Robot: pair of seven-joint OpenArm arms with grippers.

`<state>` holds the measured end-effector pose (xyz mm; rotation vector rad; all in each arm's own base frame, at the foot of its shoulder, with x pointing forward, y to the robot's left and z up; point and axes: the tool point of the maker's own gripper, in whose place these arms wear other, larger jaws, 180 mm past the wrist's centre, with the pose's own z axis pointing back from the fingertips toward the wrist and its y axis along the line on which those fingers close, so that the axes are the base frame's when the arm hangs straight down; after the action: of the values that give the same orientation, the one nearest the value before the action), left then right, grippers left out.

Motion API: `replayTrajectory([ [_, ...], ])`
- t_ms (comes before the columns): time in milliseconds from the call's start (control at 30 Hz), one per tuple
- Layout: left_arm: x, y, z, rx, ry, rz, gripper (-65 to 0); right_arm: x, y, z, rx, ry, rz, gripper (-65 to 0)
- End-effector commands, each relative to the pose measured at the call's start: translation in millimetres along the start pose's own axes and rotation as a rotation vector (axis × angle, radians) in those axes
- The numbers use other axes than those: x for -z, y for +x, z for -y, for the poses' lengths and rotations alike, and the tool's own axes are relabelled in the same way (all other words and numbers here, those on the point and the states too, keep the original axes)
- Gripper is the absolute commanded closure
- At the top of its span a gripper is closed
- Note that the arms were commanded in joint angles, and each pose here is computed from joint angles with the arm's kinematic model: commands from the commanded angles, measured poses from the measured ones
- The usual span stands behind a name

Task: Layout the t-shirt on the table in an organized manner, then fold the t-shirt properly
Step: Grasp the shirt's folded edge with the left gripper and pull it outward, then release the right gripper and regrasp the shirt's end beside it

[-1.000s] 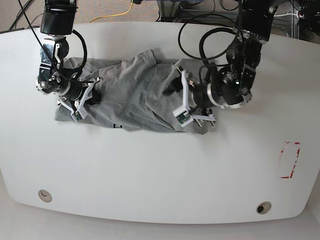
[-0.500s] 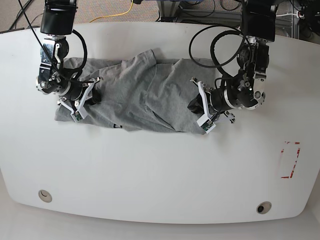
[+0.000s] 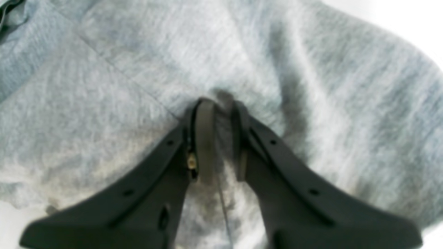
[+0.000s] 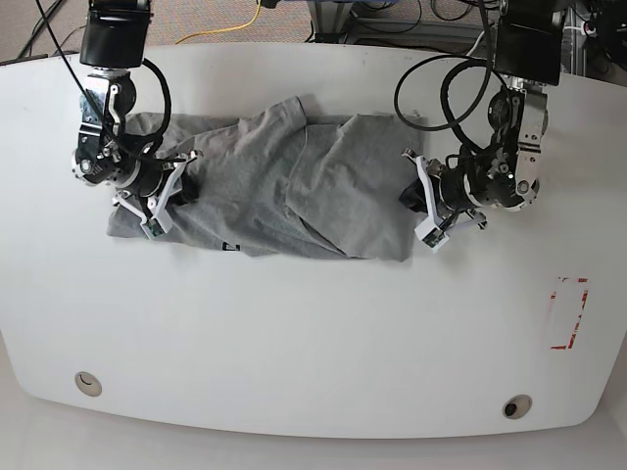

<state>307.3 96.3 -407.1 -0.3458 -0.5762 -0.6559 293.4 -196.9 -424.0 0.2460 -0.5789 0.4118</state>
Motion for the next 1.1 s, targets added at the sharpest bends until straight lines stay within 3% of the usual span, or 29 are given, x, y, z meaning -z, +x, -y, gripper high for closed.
replayTrajectory([
  [0,0.9,-4.4,-8.2,-0.015,0.000,-0.006,-5.3,-7.6,5.3,0.8,-0.044,-0.024,-0.014,-11.6],
  [100,5.5,-13.3,-10.5,-0.038,-0.005,-0.031,-5.3,-14.8,24.9,-10.3,-0.057,-0.002,0.041,-20.8],
  [367,8.7,-18.2,-15.7,-0.054,-0.003,-0.051,-5.4,-75.1,76.3,5.2,-0.049,-0.073,0.195,-63.7],
  [533,8.3,-24.1,-21.5,-0.025,0.029,-0.083,-5.4,-110.8,85.9,35.0,0.046,-0.134,0.254,-65.0],
  [733,7.7,-28.2,-24.8,-0.012,0.047,-0.102,-5.6,-142.4,67.3,87.3,0.262,-0.199,0.301,-65.0],
  [867,4.5,-31.2,-29.6,-0.009,0.057,-0.111,-5.6,-144.1,47.1,115.9,0.402,-0.180,0.321,-65.0],
  [1067,4.8,-31.2,-28.1,-0.009,0.054,-0.109,-5.6,-123.6,11.7,130.4,0.579,-0.048,0.292,-65.0],
])
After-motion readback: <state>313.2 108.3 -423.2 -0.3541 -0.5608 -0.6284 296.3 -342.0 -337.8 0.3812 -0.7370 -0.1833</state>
